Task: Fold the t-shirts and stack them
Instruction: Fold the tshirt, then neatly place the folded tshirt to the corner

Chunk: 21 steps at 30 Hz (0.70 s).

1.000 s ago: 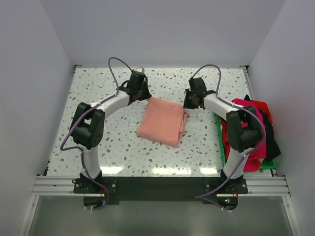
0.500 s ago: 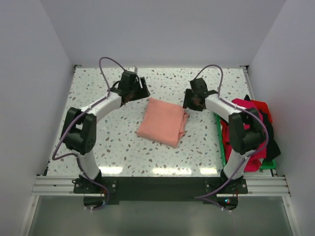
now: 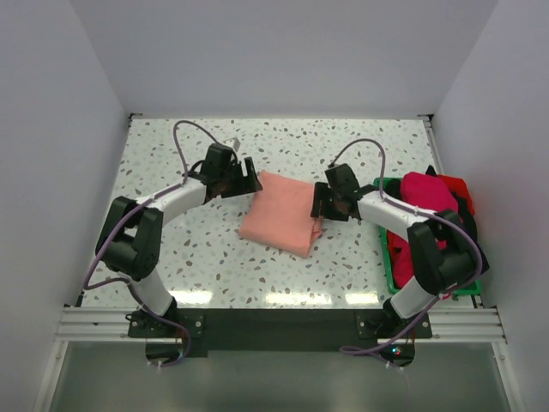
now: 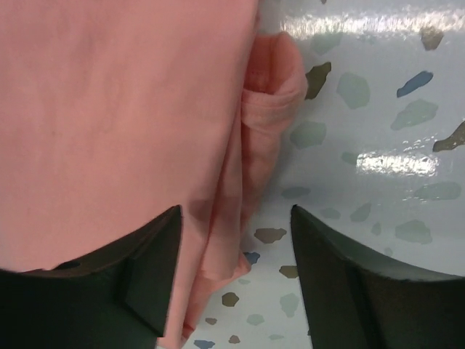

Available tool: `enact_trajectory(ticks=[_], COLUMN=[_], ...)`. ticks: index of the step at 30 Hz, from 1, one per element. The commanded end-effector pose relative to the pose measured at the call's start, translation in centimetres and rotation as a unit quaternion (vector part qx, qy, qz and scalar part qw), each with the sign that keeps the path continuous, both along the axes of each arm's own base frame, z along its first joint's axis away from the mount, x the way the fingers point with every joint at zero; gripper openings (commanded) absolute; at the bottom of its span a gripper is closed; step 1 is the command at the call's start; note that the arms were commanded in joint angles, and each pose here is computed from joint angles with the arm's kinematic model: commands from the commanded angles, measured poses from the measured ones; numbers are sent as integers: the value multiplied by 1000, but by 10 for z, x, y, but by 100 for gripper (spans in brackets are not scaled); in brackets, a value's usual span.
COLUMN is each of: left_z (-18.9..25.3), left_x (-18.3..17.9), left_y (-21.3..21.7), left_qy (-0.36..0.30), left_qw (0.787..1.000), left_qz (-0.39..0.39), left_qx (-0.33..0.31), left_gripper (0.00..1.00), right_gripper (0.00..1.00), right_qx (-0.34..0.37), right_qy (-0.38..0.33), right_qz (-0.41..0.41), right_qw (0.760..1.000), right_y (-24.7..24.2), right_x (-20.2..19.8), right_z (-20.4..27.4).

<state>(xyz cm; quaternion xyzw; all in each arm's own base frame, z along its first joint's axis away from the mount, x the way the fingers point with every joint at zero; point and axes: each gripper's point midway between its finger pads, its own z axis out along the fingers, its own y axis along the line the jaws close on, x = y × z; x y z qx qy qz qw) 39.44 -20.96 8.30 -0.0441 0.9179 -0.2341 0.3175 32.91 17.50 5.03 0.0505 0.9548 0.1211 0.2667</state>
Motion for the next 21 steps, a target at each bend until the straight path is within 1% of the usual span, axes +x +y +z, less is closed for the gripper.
enact_trajectory(ticks=[1, 3, 4, 6, 7, 9, 10, 12, 13, 14, 21], left_z=[6, -3, -6, -11, -12, -16, -18, -26, -28, -34, -64], left_x=[-1, -6, -7, -10, -11, -15, -17, -22, -24, -26, -35], left_y=[-7, -5, -5, -4, -5, -7, -8, -9, -10, -11, -8], left_qy=[-20, -10, -8, -2, -1, 4, 9, 21, 23, 31, 71], left_qw=[999, 1000, 1000, 1000, 1000, 999, 999, 999, 999, 998, 997], left_qz=[-19, -19, -20, -23, -24, -31, -33, -39, -40, -42, -30], left_qx=[-16, -13, -12, -11, -12, -17, -19, -24, -28, -28, -24], left_gripper=[80, 80, 80, 80, 80, 80, 80, 80, 81, 81, 80], right_gripper=[59, 51, 41, 33, 26, 20, 13, 7, 2, 0, 0], right_qx=[28, 32, 33, 33, 41, 39, 42, 43, 45, 50, 74], right_qy=[-8, -1, 3, 7, 13, 15, 18, 24, 25, 30, 27], right_qz=[-15, -14, -12, -15, -11, -14, -11, -9, -12, -7, 10], right_qw=[999, 999, 999, 999, 999, 999, 999, 999, 999, 998, 997], right_y=[6, 8, 9, 8, 11, 12, 13, 15, 14, 17, 30], right_x=[6, 3, 2, 1, -1, 4, 7, 16, 21, 27, 59], right_z=[-5, -12, -15, -20, -21, -25, -26, -32, -33, -38, -42])
